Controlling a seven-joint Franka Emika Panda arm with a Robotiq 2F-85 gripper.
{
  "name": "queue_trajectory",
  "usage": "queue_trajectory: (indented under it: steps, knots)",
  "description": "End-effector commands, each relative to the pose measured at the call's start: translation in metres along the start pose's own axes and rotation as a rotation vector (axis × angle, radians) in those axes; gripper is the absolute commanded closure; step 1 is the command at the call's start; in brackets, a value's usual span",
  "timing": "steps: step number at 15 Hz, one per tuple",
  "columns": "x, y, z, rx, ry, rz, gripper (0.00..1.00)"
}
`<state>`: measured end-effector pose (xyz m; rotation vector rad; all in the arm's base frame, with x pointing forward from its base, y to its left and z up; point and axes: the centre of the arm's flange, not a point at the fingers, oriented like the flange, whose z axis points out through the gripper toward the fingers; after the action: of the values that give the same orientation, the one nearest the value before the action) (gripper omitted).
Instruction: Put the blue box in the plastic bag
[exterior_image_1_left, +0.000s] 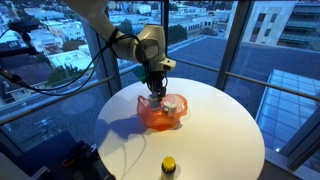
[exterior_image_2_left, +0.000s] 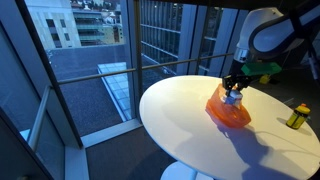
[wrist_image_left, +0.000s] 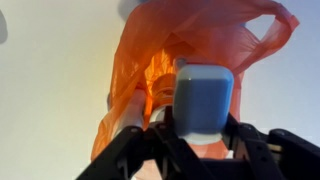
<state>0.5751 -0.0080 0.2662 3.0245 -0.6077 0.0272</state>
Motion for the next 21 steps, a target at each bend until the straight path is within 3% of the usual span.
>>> queue_trajectory:
  steps: [1, 7, 14, 21]
  knots:
    - [0.017, -0.008, 0.013, 0.018, 0.016, -0.040, 0.80]
    - [0.034, -0.022, 0.026, 0.047, 0.041, -0.061, 0.80]
    - [0.034, -0.041, 0.037, 0.114, 0.008, -0.085, 0.80]
    - [0.033, -0.038, 0.053, 0.100, -0.018, -0.084, 0.80]
